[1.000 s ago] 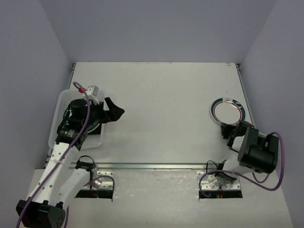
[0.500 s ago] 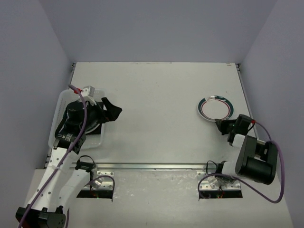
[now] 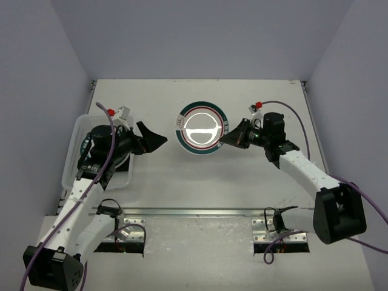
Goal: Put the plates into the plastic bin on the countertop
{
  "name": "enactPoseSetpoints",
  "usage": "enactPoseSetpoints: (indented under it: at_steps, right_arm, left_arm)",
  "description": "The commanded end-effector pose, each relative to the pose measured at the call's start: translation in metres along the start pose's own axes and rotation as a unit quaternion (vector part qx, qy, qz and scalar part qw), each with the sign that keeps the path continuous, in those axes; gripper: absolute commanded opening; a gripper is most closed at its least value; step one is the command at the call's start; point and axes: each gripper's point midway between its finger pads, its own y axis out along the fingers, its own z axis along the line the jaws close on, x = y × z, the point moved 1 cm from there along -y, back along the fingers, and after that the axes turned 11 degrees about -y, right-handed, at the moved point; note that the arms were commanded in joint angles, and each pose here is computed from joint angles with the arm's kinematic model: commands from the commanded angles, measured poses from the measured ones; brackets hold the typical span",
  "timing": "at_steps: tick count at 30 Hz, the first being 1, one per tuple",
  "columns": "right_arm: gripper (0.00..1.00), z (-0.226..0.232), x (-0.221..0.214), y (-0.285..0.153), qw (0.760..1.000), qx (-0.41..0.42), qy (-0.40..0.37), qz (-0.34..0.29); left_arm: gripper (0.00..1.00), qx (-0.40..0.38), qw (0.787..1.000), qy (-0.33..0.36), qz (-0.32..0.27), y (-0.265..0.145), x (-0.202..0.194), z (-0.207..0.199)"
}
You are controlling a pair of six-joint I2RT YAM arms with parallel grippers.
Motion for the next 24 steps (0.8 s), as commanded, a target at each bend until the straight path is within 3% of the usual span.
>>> enactPoseSetpoints:
  at_steps: [1,5,9,12,13,15,16,19,21,24]
  right_arm:
    - [0.00,0.057,-0.001,0.001,0.989,0.115,-0.077,0.043]
    - [0.00,0.082,-0.013,0.009,0.981,0.153,-0.095,0.068]
    - [0.00,0.093,-0.018,0.014,0.977,0.167,-0.104,0.079]
    - [0.00,0.100,-0.019,0.017,0.975,0.176,-0.104,0.084]
    - [0.00,0.101,-0.020,0.017,0.975,0.178,-0.106,0.085]
    - [0.00,0.104,-0.020,0.018,0.973,0.181,-0.109,0.087]
    - [0.00,0.104,-0.020,0.018,0.974,0.181,-0.111,0.086]
    - [0.01,0.100,-0.024,0.019,0.974,0.177,-0.110,0.088]
    - [0.16,0.098,-0.022,0.019,0.974,0.178,-0.114,0.079]
    - [0.57,0.091,-0.020,0.018,0.976,0.173,-0.108,0.072]
  left_arm:
    - [1.00,-0.094,0.995,0.018,-0.001,-0.007,0.004,-0.041]
    - [0.96,-0.091,0.996,0.016,0.000,-0.003,0.001,-0.033]
    - [0.59,-0.087,0.996,0.013,0.011,-0.001,-0.004,-0.028]
    - [0.54,-0.084,0.996,0.006,0.025,0.002,-0.009,-0.023]
    - [0.45,-0.083,0.996,0.005,0.028,0.003,-0.011,-0.021]
    - [0.08,-0.078,0.997,0.005,0.029,0.005,-0.012,-0.017]
    - [0.01,-0.075,0.997,0.007,0.025,0.005,-0.010,-0.017]
    - [0.00,-0.035,0.999,-0.002,0.020,0.003,-0.009,-0.007]
    - [0.00,0.021,0.999,0.001,-0.037,-0.001,0.014,0.000]
    - [0.00,0.084,0.992,-0.011,-0.089,-0.013,0.035,0.010]
